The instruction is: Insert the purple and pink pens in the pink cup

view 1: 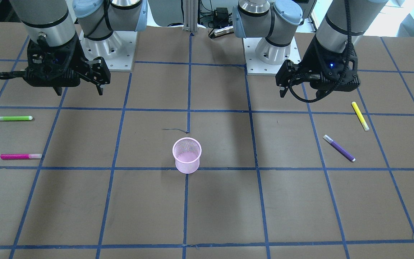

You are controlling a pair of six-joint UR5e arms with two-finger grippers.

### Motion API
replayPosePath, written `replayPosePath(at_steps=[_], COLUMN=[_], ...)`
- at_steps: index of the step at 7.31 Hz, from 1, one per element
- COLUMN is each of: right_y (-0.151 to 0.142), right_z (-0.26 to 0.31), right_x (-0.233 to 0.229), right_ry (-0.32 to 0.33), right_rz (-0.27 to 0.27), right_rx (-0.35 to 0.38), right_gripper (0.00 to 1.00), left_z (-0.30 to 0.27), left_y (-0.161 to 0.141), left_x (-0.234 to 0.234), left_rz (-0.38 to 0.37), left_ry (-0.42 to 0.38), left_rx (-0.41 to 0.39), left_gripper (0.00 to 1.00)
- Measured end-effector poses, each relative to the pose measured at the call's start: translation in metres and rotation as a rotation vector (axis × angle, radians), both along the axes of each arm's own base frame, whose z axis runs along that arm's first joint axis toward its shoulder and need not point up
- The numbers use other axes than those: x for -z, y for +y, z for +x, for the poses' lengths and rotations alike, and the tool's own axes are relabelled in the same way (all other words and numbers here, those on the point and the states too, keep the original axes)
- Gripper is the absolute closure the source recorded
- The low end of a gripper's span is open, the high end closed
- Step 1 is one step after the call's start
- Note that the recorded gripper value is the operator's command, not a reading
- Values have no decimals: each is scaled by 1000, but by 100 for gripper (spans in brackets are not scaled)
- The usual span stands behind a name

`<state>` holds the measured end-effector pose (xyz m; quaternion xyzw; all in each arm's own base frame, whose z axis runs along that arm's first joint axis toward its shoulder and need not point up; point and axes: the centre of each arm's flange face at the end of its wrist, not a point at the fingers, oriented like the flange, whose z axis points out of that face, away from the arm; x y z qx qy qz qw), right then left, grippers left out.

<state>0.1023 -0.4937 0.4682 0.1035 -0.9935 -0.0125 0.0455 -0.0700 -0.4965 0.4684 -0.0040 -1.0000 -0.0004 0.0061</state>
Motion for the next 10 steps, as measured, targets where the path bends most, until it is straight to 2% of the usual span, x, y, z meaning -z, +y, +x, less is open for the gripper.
replayPosePath(at_steps=[2, 4, 8, 10], right_y=[-15, -25, -25, -29], right_z=[-69, -128, -186, -234], right_x=[20, 42, 55, 83], right_ry=[-34, -119, -239, -313], right_rz=[54, 86, 52, 35], right_rx=[-144, -318, -733, -873], right_gripper=[0, 0, 0, 0], left_z=[65, 140, 252, 267], left_y=[-19, -28, -35, -34], left_x=[13, 28, 93, 138], left_rz=[-7, -9, -6, -10], left_ry=[-1, -3, -20, -38], left_rx=[-91, -190, -354, -384], left_gripper=[0, 0, 0, 0])
